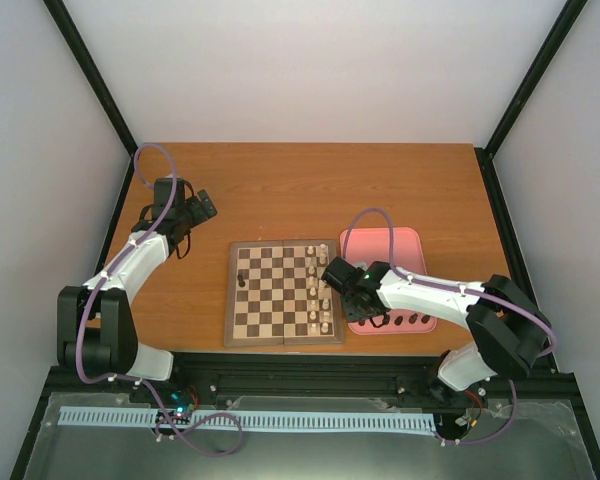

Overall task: Set up the chess pieces on the board
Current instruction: Pick up the chess piece from the storage box.

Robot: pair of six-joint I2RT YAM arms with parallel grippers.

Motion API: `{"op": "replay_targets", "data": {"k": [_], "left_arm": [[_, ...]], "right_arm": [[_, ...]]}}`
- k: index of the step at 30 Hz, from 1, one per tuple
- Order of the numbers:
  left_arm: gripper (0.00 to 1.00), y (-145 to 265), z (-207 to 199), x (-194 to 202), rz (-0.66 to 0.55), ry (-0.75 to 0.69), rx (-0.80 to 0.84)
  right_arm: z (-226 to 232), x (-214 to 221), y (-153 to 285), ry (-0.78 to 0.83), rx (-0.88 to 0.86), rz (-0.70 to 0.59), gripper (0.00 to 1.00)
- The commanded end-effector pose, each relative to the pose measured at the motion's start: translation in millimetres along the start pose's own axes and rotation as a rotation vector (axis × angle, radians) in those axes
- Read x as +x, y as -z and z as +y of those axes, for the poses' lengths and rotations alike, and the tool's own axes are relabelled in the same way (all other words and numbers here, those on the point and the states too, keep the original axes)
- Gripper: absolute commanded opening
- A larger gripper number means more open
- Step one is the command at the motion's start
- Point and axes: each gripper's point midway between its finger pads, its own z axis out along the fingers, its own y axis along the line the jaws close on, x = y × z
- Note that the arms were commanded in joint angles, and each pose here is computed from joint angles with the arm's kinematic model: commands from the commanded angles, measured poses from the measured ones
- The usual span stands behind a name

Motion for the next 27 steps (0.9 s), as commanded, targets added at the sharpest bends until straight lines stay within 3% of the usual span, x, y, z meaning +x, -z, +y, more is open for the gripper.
{"op": "replay_targets", "data": {"k": [1,19,27], "left_arm": [[1.0,4.3,-9.9,-14.4,-0.031,0.003,0.019],[1.0,4.1,-9.0,-14.1,-0.03,0.003,0.015],[1.0,3.7,-8.6,-13.7,-0.028,0.003,0.014]], "right_arm": [[-4.5,-2.3,-5.8,-0.008,0.024,-0.011,0.37],[-8.6,-2.9,-11.6,-0.01,0.038,-0.005,0.27],[-6.2,-4.9,-12.4,-0.006,0.031,-0.009,0.18]]}}
